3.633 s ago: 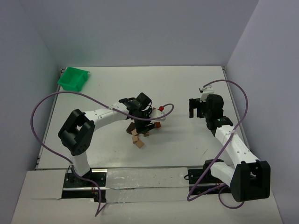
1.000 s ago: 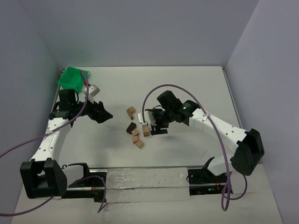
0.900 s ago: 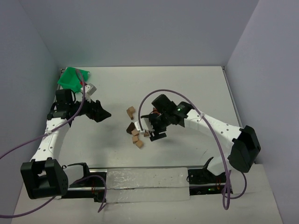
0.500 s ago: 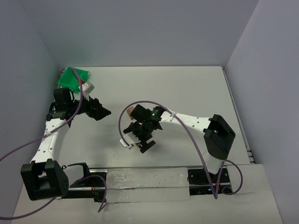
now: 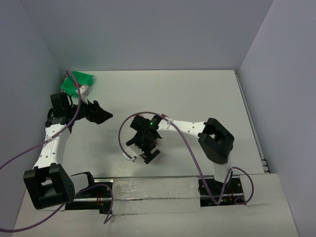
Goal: Build the wood block tower
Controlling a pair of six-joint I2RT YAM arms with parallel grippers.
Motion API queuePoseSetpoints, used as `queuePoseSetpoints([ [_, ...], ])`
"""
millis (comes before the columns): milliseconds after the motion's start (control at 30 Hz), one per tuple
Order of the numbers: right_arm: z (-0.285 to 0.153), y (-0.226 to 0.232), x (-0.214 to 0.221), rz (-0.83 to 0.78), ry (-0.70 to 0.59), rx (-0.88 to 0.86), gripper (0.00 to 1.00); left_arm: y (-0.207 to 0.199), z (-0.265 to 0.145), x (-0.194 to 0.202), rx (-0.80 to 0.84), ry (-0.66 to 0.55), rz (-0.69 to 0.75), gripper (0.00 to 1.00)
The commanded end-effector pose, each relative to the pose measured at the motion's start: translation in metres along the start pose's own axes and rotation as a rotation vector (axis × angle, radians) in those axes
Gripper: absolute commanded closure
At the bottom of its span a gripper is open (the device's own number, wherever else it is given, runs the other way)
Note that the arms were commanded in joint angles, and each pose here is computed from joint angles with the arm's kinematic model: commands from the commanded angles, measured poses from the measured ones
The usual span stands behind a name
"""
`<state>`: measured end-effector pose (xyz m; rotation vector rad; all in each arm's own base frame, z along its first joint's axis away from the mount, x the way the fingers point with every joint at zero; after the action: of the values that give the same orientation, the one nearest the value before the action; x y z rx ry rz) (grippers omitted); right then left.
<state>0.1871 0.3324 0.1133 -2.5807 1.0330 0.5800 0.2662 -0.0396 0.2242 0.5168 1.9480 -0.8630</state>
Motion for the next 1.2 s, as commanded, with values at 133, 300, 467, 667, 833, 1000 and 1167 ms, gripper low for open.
queuePoseSetpoints([
  [133, 0.010, -0.014, 0.001, -0.027, 0.019, 0.009, 0.04, -0.003, -0.005, -0.014, 0.036, -0.051, 0.045, 0.02],
  [300, 0.016, -0.017, 0.005, -0.025, 0.028, 0.013, 0.04, -0.004, -0.006, -0.015, 0.046, -0.055, 0.045, 0.02],
  [467, 0.018, -0.019, 0.005, -0.015, 0.031, 0.013, 0.07, -0.003, -0.006, -0.013, 0.047, -0.055, 0.041, 0.02],
  [667, 0.015, -0.015, 0.005, -0.014, 0.028, 0.014, 0.15, -0.002, -0.006, -0.012, 0.048, -0.057, 0.040, 0.02],
  [833, 0.011, -0.009, 0.004, -0.016, 0.025, 0.015, 0.18, -0.002, -0.006, -0.011, 0.051, -0.058, 0.036, 0.02],
  [1000, 0.011, -0.006, 0.006, -0.019, 0.035, 0.014, 0.13, -0.002, -0.005, -0.011, 0.054, -0.058, 0.033, 0.02],
  [1167, 0.012, -0.004, 0.009, -0.017, 0.045, 0.025, 0.00, -0.001, -0.005, -0.010, 0.052, -0.057, 0.034, 0.02],
])
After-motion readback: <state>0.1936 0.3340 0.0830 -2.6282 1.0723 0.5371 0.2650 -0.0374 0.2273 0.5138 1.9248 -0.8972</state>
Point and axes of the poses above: each gripper's point midway between its finger pads, its own z axis out along the fingers, its own y axis along the line the jaws close on, x = y × z, the point moved 7 cm from there along -z, back along the fingers, and after that the axes turned 2 degrees about z, right-handed, at the moved point
